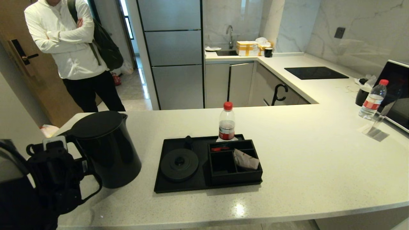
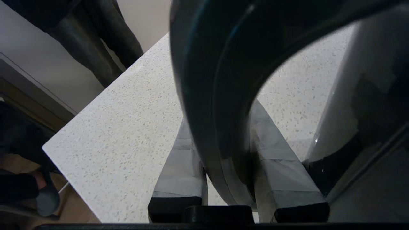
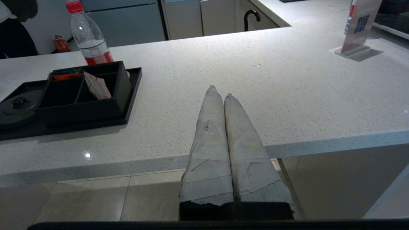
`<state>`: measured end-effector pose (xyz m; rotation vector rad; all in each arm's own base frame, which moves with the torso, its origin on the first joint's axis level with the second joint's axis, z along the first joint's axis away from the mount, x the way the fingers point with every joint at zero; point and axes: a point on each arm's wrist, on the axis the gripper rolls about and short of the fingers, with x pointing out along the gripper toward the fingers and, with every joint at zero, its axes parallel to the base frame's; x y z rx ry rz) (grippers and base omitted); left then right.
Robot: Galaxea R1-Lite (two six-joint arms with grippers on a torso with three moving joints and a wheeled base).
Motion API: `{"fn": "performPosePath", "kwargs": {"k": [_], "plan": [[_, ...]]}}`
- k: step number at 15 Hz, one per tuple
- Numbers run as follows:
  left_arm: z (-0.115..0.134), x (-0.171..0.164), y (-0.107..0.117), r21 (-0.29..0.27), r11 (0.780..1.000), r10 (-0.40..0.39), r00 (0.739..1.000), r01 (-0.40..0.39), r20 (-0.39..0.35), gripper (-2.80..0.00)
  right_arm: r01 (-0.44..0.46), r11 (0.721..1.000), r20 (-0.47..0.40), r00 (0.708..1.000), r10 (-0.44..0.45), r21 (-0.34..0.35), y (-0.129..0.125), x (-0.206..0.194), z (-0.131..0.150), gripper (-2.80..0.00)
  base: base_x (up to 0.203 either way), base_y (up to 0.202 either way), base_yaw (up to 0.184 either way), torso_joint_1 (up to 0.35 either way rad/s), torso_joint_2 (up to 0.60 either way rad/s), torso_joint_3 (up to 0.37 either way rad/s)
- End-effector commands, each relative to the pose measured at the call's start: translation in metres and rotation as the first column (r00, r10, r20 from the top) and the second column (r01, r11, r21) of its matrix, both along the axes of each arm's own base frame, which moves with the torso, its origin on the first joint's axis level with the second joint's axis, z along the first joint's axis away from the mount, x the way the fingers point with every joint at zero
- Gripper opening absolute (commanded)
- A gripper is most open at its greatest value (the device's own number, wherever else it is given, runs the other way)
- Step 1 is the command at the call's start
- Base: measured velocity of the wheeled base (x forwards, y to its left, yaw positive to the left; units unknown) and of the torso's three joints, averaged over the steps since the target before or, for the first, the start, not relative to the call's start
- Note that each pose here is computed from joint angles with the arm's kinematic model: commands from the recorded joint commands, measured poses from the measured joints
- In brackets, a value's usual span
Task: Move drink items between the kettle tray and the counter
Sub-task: Place it on the left
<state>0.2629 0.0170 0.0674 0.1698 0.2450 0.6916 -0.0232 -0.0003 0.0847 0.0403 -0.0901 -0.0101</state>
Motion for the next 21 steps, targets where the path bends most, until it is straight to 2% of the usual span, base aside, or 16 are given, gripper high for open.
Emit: {"fn": "performPosePath", "kwargs": {"k": [1, 13, 21], "plan": [[-0.002, -0.003, -0.004, 0.002, 1.000, -0.014, 1.000, 0.014, -0.014, -2.80, 0.000, 1.000, -0.030, 1.000, 0.000, 0.000, 0.000, 0.002, -0.008, -2.80, 0.000, 0.000, 0.000, 0.000, 0.00, 0.000], [-0.019, -0.006, -0.007, 0.015, 0.999, -0.030, 0.994, 0.032, -0.106, -2.80, 0.000, 1.000, -0.028, 1.000, 0.000, 0.000, 0.000, 0.002, -0.008, -2.80, 0.000, 0.000, 0.000, 0.000, 0.00, 0.000], [-0.018, -0.004, -0.007, 0.015, 0.999, -0.032, 0.995, 0.034, -0.097, -2.80, 0.000, 1.000, -0.029, 1.000, 0.000, 0.000, 0.000, 0.002, -0.008, -2.80, 0.000, 0.000, 0.000, 0.000, 0.00, 0.000]]}}
